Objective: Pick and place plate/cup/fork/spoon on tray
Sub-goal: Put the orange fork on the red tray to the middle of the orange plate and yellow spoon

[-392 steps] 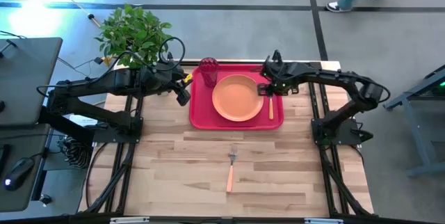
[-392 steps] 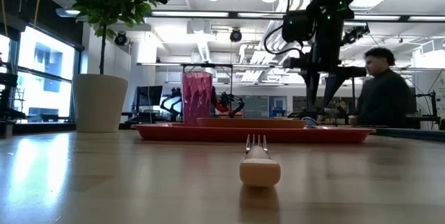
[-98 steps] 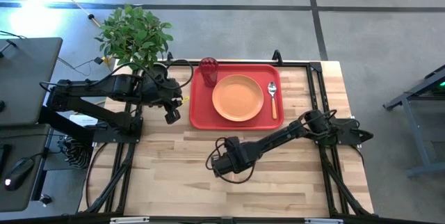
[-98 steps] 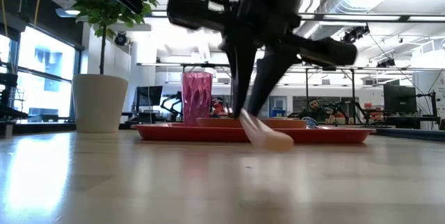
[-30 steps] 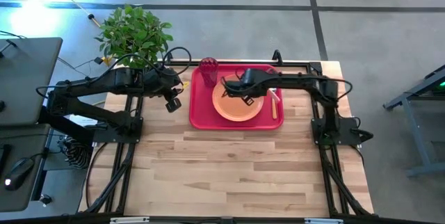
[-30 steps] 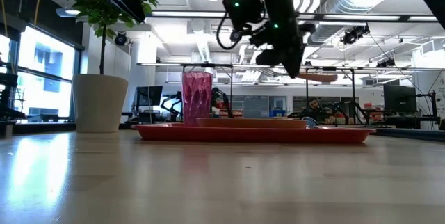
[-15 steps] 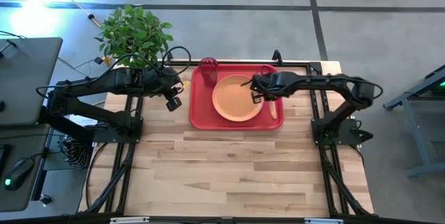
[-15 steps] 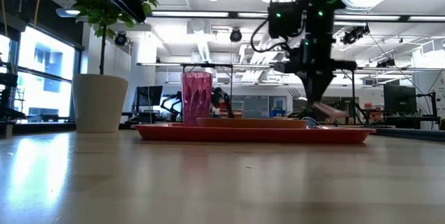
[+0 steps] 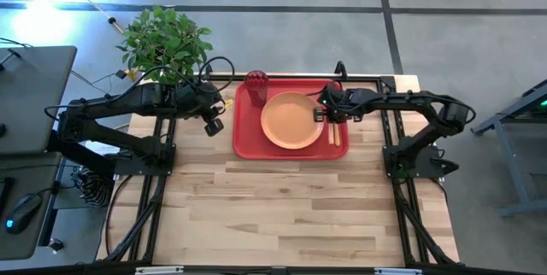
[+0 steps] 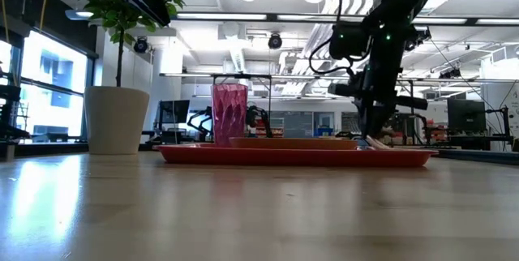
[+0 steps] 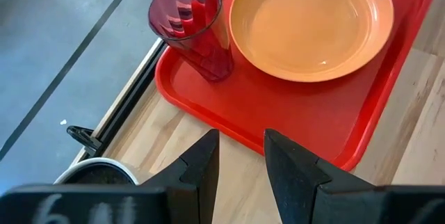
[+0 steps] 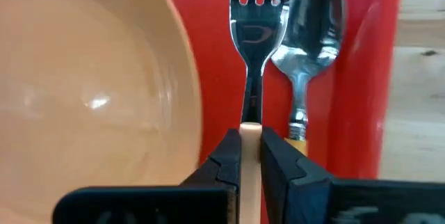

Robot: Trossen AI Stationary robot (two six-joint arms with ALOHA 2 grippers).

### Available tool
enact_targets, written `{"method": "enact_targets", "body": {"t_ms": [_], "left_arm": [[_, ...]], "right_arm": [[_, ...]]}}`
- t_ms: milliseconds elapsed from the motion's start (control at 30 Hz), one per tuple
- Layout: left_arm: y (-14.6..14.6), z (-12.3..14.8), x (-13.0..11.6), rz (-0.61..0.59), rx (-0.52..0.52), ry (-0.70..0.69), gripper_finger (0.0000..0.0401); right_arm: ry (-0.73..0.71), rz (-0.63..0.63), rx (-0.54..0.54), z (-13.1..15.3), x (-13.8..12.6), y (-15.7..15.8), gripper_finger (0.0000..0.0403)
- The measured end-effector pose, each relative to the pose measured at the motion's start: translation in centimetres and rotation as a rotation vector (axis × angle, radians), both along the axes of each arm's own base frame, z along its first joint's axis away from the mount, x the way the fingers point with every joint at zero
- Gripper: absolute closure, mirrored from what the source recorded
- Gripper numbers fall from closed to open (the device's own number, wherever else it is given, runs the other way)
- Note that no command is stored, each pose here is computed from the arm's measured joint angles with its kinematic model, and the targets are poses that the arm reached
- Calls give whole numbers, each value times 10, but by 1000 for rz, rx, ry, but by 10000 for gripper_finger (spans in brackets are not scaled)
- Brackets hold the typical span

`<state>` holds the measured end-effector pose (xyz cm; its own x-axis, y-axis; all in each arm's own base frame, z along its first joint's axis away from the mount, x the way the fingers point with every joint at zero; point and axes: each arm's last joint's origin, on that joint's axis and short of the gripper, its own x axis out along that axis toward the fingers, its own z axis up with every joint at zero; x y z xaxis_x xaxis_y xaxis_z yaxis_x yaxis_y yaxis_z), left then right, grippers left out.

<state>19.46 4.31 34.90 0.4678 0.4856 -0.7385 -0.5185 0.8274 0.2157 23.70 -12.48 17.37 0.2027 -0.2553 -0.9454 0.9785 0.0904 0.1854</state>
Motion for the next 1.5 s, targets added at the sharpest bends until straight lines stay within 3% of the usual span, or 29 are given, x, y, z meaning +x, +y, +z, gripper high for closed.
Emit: {"method": "enact_targets", "body": {"t_ms": [667,967,1500], "left_arm": [[1,0,0,36,-3,-20,298],[1,0,1,38,-5,-20,298],[0,0,1,46,-12,-26,298]], "right_arm": [[-76,-9,47,0,-5,-17,393],[-53,-1,127,-18,1,-18,393],[-30,-21,136,-30,4,-23,393]]}}
